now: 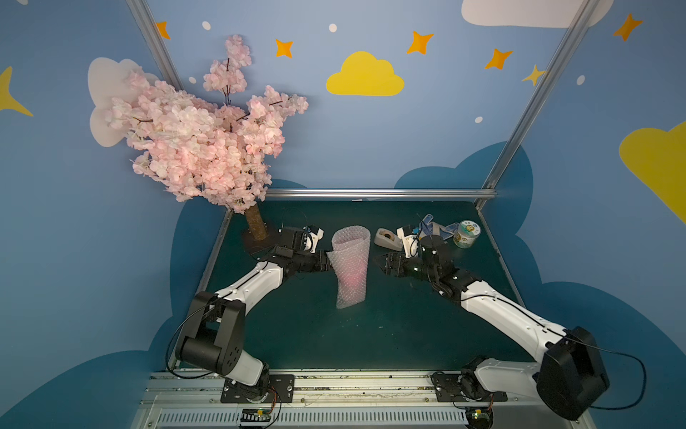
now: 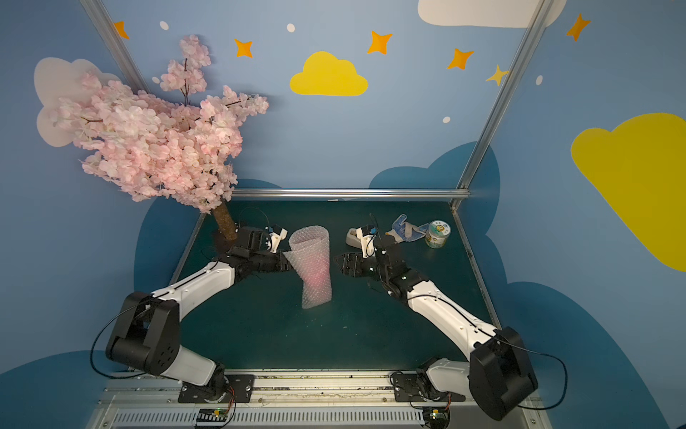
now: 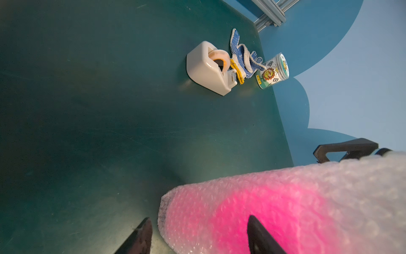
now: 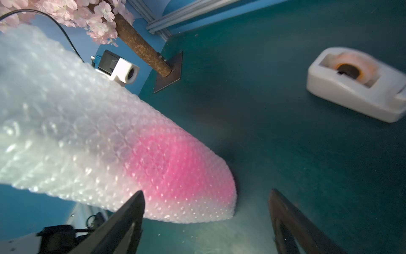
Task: Wrap wine glasses in bubble wrap
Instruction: Place the bubble wrap at the center of the board, then wrap the wine glass in bubble wrap.
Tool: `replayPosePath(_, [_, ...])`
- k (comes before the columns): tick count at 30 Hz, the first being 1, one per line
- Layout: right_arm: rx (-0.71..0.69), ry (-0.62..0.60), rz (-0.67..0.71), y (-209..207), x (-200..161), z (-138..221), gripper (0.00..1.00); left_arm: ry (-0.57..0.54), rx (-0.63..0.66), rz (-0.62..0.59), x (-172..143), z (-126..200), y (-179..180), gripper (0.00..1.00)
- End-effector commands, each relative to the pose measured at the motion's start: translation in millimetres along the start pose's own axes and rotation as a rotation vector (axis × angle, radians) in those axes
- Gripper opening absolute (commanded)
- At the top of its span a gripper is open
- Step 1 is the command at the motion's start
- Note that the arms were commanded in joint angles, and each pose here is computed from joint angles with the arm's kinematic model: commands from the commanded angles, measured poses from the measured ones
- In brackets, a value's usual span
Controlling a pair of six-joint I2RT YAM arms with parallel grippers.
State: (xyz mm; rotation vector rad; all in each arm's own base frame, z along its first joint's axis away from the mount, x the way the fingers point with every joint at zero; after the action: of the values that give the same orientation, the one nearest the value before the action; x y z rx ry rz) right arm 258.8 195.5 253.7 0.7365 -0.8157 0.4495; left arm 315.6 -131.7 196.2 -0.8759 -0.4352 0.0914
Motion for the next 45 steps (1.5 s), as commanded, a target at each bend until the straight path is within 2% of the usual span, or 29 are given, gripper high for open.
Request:
replayPosePath(1, [0.114, 0.065, -0.136, 0, 14, -8, 0.87, -0.009, -0.013, -0.042, 4, -2, -4, 0.68])
replayPosePath(5, [0.205, 0.013, -0.166, -5, 33, -14, 0.87, -0.016, -0.012, -0.049, 4, -2, -3, 0.67])
replayPosePath(7, [0.272, -0.024, -0.138, -2, 38, -18, 0.88, -0.014, -0.014, -0.053, 4, -3, -3, 0.67])
replayPosePath(13, [0.374, 0.061, -0.08, 9, 27, -34, 0.85, -0.016, -0.014, -0.054, 9, -6, -3, 0.67])
replayPosePath(25, [0.265, 0.278, 0.038, 17, -15, -53, 0.84, -0.019, -0.012, -0.078, 9, -4, -9, 0.66])
replayPosePath(36, [0.181, 0.406, 0.026, 16, -23, -74, 0.8, -0.005, 0.006, -0.136, 3, -3, -23, 0.66])
replayPosePath(41, [0.098, 0.523, 0.069, 21, -26, -76, 0.78, -0.062, 0.13, -0.144, 9, 14, -31, 0.68])
replayPosePath(45, [0.061, 0.615, 0.103, 25, -34, -81, 0.77, -0.081, 0.295, -0.064, 11, 31, -26, 0.7])
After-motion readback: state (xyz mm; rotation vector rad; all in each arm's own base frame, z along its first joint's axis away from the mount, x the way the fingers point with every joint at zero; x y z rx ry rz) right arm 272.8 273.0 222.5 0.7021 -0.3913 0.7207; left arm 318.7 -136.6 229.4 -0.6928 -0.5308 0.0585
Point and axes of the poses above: each gripper's point midway between its finger pads, its own z axis back along the fingers, its own y axis along the line the jaws close on, x = y × z, the point moved 10 cm from there along z, back along the fingers, and after that the axes turned 14 degrees about z, right-handed, at the moved point
